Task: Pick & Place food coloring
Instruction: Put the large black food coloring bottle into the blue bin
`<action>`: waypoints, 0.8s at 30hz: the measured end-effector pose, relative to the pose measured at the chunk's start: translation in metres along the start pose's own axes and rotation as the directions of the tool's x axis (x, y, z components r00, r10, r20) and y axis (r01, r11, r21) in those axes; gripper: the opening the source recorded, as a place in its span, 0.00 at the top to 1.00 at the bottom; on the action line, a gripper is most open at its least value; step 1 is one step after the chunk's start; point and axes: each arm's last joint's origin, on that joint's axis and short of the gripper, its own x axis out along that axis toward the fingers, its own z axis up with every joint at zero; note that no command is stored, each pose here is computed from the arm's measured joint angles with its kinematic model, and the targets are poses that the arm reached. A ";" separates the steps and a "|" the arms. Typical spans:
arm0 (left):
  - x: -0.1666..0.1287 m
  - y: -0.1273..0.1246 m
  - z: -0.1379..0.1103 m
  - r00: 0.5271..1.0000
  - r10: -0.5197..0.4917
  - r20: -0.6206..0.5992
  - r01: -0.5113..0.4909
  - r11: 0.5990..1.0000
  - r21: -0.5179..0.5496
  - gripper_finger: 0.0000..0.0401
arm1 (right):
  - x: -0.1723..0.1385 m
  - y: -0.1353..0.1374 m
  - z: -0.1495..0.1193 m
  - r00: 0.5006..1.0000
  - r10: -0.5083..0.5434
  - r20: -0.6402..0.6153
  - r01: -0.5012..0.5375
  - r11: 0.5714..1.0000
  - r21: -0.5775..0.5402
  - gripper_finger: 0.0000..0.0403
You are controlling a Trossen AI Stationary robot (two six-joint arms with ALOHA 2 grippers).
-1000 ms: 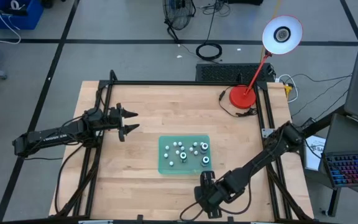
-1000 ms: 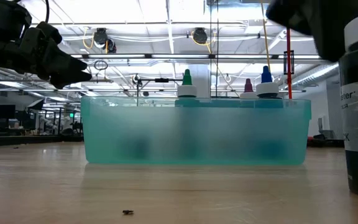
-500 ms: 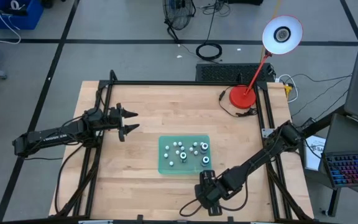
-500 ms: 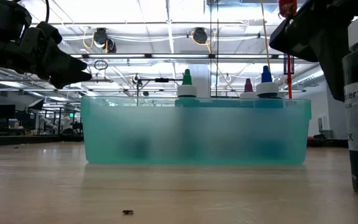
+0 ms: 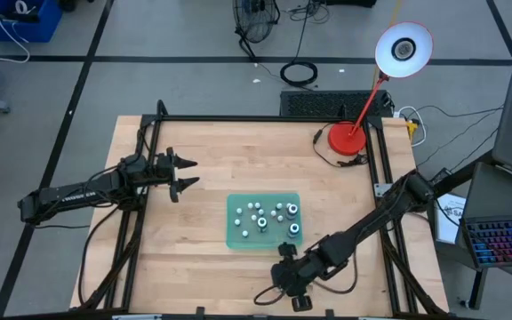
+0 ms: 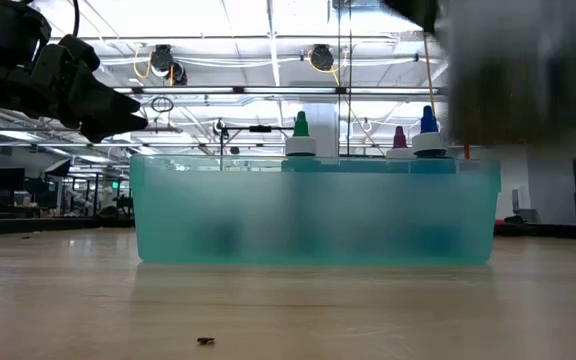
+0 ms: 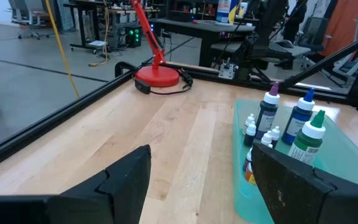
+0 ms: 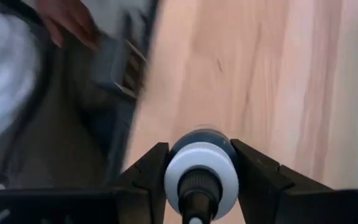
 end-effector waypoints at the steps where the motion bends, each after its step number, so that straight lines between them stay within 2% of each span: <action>1: 0.000 0.000 0.000 1.000 0.000 0.000 0.000 1.000 0.000 0.32 | -0.009 0.002 0.007 0.999 0.014 0.035 -0.013 1.000 -0.020 0.67; 4: 0.000 0.000 0.000 1.000 0.000 0.000 0.000 1.000 0.000 0.32 | -0.050 0.009 0.028 0.982 0.013 0.188 0.009 0.994 -0.113 0.67; 7: 0.000 0.000 0.000 1.000 0.000 0.000 0.000 1.000 0.000 0.32 | -0.094 0.011 0.046 0.927 -0.067 0.368 0.145 0.971 -0.189 0.67; 10: 0.000 0.000 0.000 1.000 0.001 -0.004 -0.001 1.000 -0.001 0.32 | -0.130 0.002 0.057 0.883 -0.165 0.440 0.260 0.952 -0.163 0.67; 12: 0.000 0.000 0.000 1.000 0.000 0.001 0.000 1.000 0.001 0.32 | -0.140 -0.012 0.060 0.878 -0.234 0.419 0.305 0.946 -0.110 0.67; 14: 0.000 0.000 0.000 1.000 0.000 0.000 0.000 1.000 0.000 0.32 | -0.136 -0.029 0.058 0.891 -0.296 0.344 0.335 0.940 -0.060 0.67; 16: 0.000 0.000 0.000 1.000 0.001 0.000 -0.001 1.000 0.000 0.32 | -0.118 -0.048 0.054 0.912 -0.340 0.229 0.352 0.936 -0.015 0.67; 19: 0.000 0.000 0.000 1.000 0.000 0.000 0.000 1.000 0.000 0.32 | -0.083 -0.067 0.048 0.934 -0.350 0.067 0.351 0.936 0.002 0.67; 24: 0.000 0.000 0.000 1.000 0.000 0.000 0.000 1.000 0.000 0.32 | -0.036 -0.086 0.040 0.929 -0.354 -0.106 0.355 0.935 -0.012 0.67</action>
